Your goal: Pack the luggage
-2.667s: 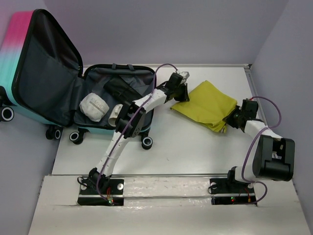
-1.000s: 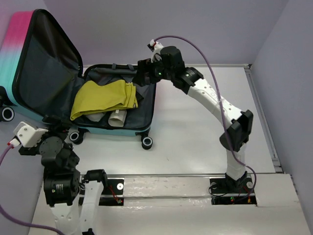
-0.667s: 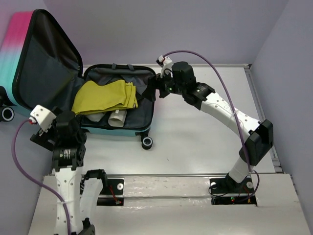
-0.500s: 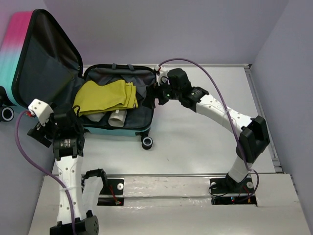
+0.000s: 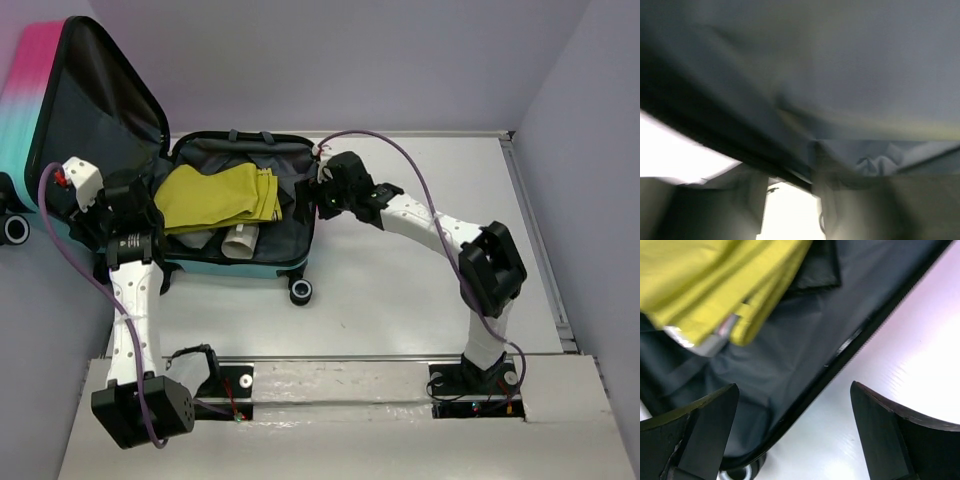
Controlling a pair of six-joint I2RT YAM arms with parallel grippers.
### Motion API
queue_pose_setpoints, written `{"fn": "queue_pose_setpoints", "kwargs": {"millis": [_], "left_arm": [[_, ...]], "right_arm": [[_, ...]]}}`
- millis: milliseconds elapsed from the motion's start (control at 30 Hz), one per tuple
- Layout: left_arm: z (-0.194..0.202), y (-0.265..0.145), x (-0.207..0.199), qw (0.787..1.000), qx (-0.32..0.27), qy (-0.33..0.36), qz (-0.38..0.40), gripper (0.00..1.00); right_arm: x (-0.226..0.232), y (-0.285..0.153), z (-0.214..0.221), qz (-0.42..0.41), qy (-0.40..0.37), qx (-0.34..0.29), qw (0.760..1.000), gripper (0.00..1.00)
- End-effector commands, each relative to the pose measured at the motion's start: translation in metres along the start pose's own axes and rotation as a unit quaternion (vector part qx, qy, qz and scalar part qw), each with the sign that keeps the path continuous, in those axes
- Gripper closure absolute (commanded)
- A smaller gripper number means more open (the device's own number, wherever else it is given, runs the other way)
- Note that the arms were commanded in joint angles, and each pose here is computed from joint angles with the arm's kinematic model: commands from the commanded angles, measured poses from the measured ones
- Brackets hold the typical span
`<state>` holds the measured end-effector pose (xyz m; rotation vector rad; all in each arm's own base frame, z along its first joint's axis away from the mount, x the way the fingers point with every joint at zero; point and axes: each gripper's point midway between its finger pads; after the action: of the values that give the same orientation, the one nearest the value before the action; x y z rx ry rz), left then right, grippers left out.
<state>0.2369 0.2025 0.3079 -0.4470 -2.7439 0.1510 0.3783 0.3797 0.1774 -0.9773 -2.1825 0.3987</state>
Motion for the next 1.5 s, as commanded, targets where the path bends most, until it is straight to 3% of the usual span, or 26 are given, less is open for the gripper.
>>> {"fn": "queue_pose_setpoints", "kwargs": {"millis": [0, 33, 133, 200, 267, 300, 367, 400, 500, 600, 733, 767, 800, 900, 1067, 1100, 1133, 1167, 1200, 1300, 1467], "left_arm": [[-0.045, -0.003, 0.009, 0.997, -0.046, -0.07, -0.004, 0.86], [-0.046, -0.003, 0.008, 0.996, -0.046, -0.07, 0.001, 0.94], [-0.049, -0.011, 0.003, 0.995, -0.058, -0.072, 0.025, 0.95], [-0.052, -0.015, 0.002, 0.995, -0.064, -0.067, 0.029, 0.95], [-0.058, -0.024, -0.002, 0.994, -0.075, -0.063, 0.045, 0.95], [-0.062, -0.029, -0.006, 0.993, -0.08, -0.063, 0.058, 0.94], [-0.071, -0.048, -0.01, 0.99, -0.097, -0.06, 0.086, 0.94], [-0.076, -0.074, -0.028, 0.984, -0.112, -0.058, 0.129, 0.94], [-0.082, -0.12, -0.039, 0.976, -0.128, -0.053, 0.169, 0.94], [-0.083, -0.2, -0.066, 0.946, -0.153, -0.043, 0.281, 0.94], [-0.076, -0.265, -0.089, 0.921, -0.16, -0.026, 0.355, 0.94], [-0.068, -0.293, -0.099, 0.906, -0.174, 0.017, 0.387, 0.94], [-0.063, -0.31, -0.108, 0.895, -0.153, -0.011, 0.419, 0.94], [-0.055, -0.347, -0.125, 0.872, -0.146, 0.011, 0.466, 0.94], [-0.055, -0.386, -0.128, 0.833, -0.129, -0.019, 0.538, 0.94], [-0.054, -0.392, -0.129, 0.822, -0.126, -0.017, 0.556, 0.88], [-0.053, -0.394, -0.129, 0.817, -0.126, -0.015, 0.563, 0.76], [-0.054, -0.395, -0.126, 0.811, -0.121, -0.019, 0.572, 0.47], [-0.055, -0.4, -0.122, 0.801, -0.119, -0.02, 0.586, 0.38], [-0.068, -0.4, -0.105, 0.787, -0.112, -0.047, 0.605, 0.29], [-0.1, -0.387, -0.078, 0.771, -0.117, -0.097, 0.619, 0.23]], "right_arm": [[-0.029, 0.024, 0.01, 0.06, 0.026, 0.006, 0.998, 0.02], [-0.029, 0.029, 0.015, 0.055, 0.031, 0.015, 0.998, 0.03], [-0.036, 0.043, 0.028, 0.06, 0.05, 0.032, 0.996, 0.21], [-0.042, 0.046, 0.035, 0.071, 0.056, 0.038, 0.995, 0.27], [-0.043, 0.051, 0.042, 0.067, 0.059, 0.047, 0.995, 0.51], [-0.043, 0.053, 0.047, 0.064, 0.06, 0.054, 0.995, 0.73], [-0.038, 0.056, 0.051, 0.045, 0.063, 0.062, 0.995, 0.91], [-0.037, 0.058, 0.054, 0.04, 0.065, 0.065, 0.995, 0.93], [-0.031, 0.06, 0.06, 0.016, 0.067, 0.077, 0.995, 0.93], [-0.029, 0.056, 0.063, 0.006, 0.056, 0.082, 0.995, 0.93], [-0.038, 0.048, 0.063, 0.017, 0.043, 0.077, 0.996, 0.93], [-0.044, 0.045, 0.06, 0.021, 0.042, 0.074, 0.996, 0.93], [-0.047, 0.039, 0.06, 0.023, 0.045, 0.074, 0.996, 0.93], [-0.07, 0.026, 0.058, 0.038, 0.071, 0.071, 0.994, 0.93], [-0.096, -0.007, 0.041, 0.056, 0.094, 0.038, 0.993, 0.76], [-0.1, -0.01, 0.041, 0.06, 0.098, 0.035, 0.993, 0.56], [-0.106, -0.014, 0.038, 0.066, 0.103, 0.03, 0.992, 0.43], [-0.111, -0.02, 0.039, 0.073, 0.107, 0.027, 0.991, 0.31], [-0.122, -0.027, 0.034, 0.082, 0.114, 0.019, 0.99, 0.21], [-0.134, -0.048, 0.024, 0.083, 0.134, 0.001, 0.988, 0.2], [-0.151, -0.093, 0.002, 0.104, 0.141, -0.046, 0.984, 0.2]]}}
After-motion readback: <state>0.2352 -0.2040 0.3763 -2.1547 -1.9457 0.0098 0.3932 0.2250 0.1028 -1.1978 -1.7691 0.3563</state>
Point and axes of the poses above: each gripper's point midway between its finger pads, its own y axis out along the fingers, its own x axis along the line the jaws close on, z = x × y, and after that the axes turned 12 degrees about y, right-handed
